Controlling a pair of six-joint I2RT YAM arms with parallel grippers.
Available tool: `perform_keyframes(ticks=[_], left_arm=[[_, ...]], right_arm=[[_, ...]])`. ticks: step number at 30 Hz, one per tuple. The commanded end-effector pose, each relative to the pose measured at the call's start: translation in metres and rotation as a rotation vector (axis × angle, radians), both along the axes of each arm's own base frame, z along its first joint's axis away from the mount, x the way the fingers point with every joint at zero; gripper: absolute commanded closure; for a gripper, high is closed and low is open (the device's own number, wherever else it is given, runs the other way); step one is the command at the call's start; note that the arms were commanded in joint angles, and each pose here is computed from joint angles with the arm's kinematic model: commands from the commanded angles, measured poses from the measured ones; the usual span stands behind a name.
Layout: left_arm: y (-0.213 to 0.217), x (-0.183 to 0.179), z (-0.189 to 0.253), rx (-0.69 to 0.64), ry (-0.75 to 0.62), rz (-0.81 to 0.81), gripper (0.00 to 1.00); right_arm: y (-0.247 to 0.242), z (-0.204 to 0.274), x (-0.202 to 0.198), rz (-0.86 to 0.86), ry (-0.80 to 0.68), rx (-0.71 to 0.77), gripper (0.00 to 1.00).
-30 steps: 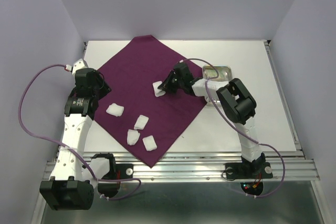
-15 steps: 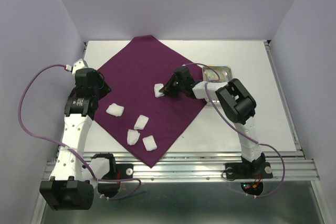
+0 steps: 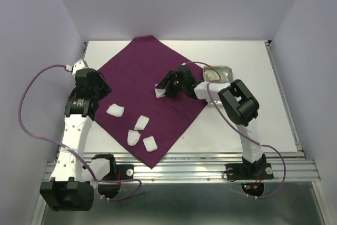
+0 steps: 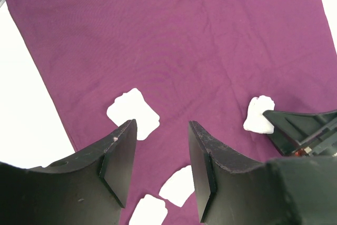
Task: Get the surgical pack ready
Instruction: Adjust the medical item in the surgical kit.
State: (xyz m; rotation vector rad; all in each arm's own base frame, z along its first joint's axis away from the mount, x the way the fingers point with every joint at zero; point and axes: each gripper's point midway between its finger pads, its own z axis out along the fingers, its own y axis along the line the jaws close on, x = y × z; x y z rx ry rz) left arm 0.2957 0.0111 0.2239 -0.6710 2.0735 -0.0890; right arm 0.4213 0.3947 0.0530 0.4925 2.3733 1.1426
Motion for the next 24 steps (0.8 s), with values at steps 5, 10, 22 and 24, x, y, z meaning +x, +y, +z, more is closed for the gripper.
perform_keyframes(ticks=[5,10,22,24], left_arm=[[0.007,-0.001,0.005,0.024,-0.008,0.032,0.46],[0.007,0.000,-0.007,0.014,0.023,0.037,0.46],[-0.002,0.002,-0.049,-0.048,0.095,0.037,0.42],[-0.003,0.001,-0.058,-0.055,0.109,0.041,0.42]], right_arm=[[-0.024,0.031,-0.012,-0.016,-0.055,-0.089,0.32],[-0.038,0.038,-0.024,-0.016,-0.077,-0.124,0.32],[-0.016,0.045,-0.021,0.165,-0.170,-0.163,0.96],[-0.007,0.045,-0.019,0.196,-0.172,-0.147,0.96]])
